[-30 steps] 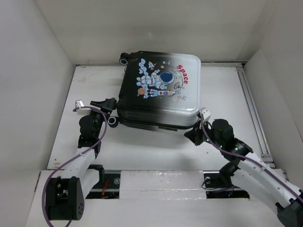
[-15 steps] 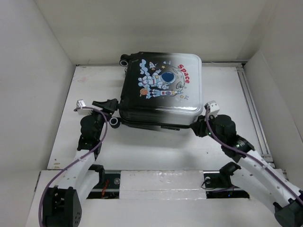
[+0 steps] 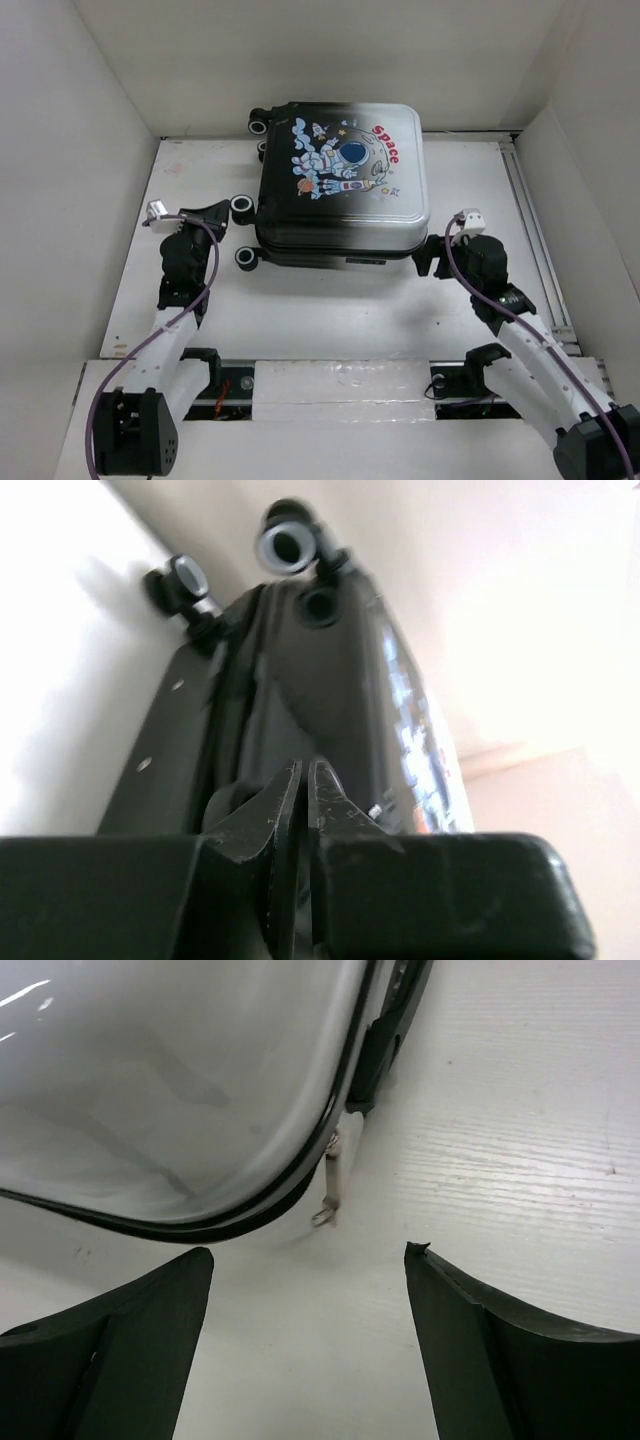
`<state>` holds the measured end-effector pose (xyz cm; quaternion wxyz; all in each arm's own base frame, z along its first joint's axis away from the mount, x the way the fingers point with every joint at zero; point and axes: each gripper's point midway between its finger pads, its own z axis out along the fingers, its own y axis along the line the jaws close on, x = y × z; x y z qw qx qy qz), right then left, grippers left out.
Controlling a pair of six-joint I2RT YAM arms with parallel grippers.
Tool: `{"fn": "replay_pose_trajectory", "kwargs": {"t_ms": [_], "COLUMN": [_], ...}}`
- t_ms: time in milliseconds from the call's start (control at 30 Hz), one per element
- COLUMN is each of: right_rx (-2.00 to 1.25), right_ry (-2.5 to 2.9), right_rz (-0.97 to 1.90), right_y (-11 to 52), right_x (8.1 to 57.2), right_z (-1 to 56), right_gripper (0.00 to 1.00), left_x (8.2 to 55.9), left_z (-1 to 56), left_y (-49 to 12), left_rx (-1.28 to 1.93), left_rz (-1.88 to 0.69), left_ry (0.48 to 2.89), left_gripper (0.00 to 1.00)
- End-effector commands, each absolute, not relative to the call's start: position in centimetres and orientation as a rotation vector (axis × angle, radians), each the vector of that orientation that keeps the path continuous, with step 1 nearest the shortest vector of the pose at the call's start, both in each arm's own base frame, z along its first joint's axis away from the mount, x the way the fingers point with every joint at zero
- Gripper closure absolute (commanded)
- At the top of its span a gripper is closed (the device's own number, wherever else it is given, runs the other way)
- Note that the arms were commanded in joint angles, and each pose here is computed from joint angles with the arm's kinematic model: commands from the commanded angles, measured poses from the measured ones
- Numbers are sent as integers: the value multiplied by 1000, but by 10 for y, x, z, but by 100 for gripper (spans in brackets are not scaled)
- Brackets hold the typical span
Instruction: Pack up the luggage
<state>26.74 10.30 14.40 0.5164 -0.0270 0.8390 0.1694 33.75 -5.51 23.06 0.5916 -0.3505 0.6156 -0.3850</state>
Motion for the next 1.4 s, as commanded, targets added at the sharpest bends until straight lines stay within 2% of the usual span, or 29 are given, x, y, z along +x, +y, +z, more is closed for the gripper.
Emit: {"fn": "replay_pose_trajectory", "kwargs": {"t_ms": [0, 67, 200, 233, 367, 667, 833, 867, 933, 1167, 1367], "right_rx": [-98, -101, -278, -326, -341, -497, -551, -563, -619, -725, -656], "right_ry": [1951, 1945, 1839, 1824, 1816, 1682, 1603, 1572, 1582, 1624, 1692], "right_rz": [434, 442, 579, 618, 606, 746, 777, 808, 875, 927, 795], "right_y": [99, 97, 119, 126, 123, 135, 140, 146, 167, 239, 220], "right_x": [281, 286, 291, 290, 300, 312, 307, 304, 295, 275, 265], "right_z": [157, 157, 173, 176, 169, 161, 167, 175, 175, 181, 186], "right_gripper": [17, 15, 26, 26, 34, 31, 30, 34, 36, 34, 33], "left_x": [342, 338, 318, 314, 287, 225, 226, 227, 234, 237, 230], "left_z": [280, 287, 318, 322, 331, 265, 206, 197, 176, 170, 152], "left_y": [-67, -68, -97, -99, -146, -298, -318, -320, -324, -325, -304], "left_rx": [-711, -683, -519, -491, -349, 141, 191, 197, 168, 118, 71], "left_rz": [-980, -987, -920, -879, -918, -1049, -1044, -1030, -998, -998, -958], "left_ry": [1350, 1333, 1362, 1362, 1399, 1656, 1793, 1817, 1868, 1872, 1905], "left_gripper": [100, 100, 100, 100, 100, 98, 98, 98, 98, 100, 100]}}
